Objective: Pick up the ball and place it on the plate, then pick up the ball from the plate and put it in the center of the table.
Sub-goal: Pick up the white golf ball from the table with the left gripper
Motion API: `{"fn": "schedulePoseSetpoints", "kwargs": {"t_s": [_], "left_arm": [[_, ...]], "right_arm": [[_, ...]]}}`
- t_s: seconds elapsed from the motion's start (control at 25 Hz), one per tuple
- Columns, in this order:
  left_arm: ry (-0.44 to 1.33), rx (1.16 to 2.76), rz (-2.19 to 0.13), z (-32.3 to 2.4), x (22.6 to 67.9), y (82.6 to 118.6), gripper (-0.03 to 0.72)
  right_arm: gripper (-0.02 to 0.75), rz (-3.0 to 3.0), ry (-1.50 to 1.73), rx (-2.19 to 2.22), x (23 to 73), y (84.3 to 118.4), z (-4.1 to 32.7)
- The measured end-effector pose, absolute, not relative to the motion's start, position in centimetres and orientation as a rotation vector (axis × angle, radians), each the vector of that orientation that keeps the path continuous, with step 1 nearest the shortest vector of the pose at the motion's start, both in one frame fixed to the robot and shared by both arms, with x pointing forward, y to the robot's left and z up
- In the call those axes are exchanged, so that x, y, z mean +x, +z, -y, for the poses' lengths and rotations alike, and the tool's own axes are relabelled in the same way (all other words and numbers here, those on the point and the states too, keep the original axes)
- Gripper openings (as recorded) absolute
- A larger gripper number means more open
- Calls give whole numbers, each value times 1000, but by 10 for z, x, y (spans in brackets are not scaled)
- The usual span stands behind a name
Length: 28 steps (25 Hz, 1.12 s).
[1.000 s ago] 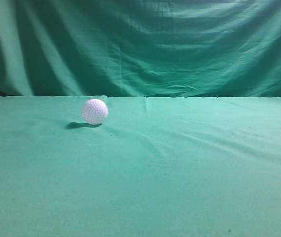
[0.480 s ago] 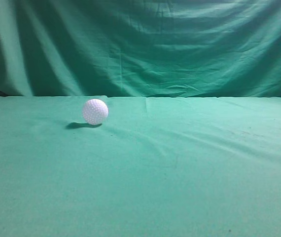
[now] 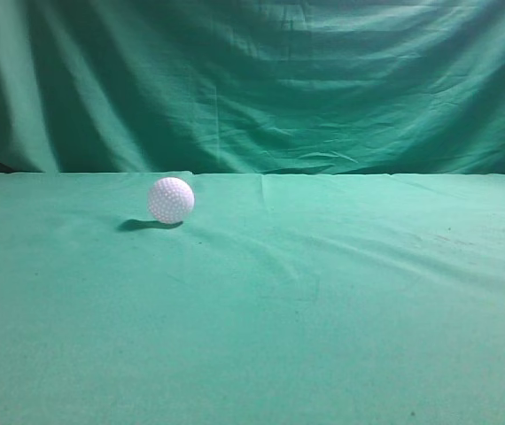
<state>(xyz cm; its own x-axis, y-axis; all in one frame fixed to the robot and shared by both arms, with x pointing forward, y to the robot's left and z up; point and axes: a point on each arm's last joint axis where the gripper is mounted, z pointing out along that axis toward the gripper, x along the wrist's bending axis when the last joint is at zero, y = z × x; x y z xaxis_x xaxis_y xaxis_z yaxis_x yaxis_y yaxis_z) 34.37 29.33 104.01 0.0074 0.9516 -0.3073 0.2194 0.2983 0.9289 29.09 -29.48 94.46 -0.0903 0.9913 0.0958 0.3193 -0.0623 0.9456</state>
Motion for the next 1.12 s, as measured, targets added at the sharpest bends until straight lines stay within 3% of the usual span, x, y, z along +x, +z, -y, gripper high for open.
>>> {"fn": "schedulePoseSetpoints", "kwargs": {"t_s": [0.12,0.28,0.48,0.64,0.68,0.88,1.12], "left_arm": [[838,1207,-1496,-294,345,1048,51],[821,1442,-1545,-291,350,1060,51],[617,1715,-1424,-273,360,1068,51],[504,1836,-1340,-262,375,1070,51],[483,1861,-1332,-261,379,1070,0],[388,1967,-1310,-251,406,1073,0],[297,2160,-1189,-213,447,1070,0]], "right_arm": [[48,-1487,1179,1456,291,945,295],[48,-1488,1178,1454,291,945,295],[48,-1489,1177,1452,291,945,295],[48,-1490,1176,1451,291,945,295],[48,-1490,1176,1451,291,945,295],[48,-1490,1176,1450,291,945,295],[48,-1490,1176,1450,291,945,295]]}}
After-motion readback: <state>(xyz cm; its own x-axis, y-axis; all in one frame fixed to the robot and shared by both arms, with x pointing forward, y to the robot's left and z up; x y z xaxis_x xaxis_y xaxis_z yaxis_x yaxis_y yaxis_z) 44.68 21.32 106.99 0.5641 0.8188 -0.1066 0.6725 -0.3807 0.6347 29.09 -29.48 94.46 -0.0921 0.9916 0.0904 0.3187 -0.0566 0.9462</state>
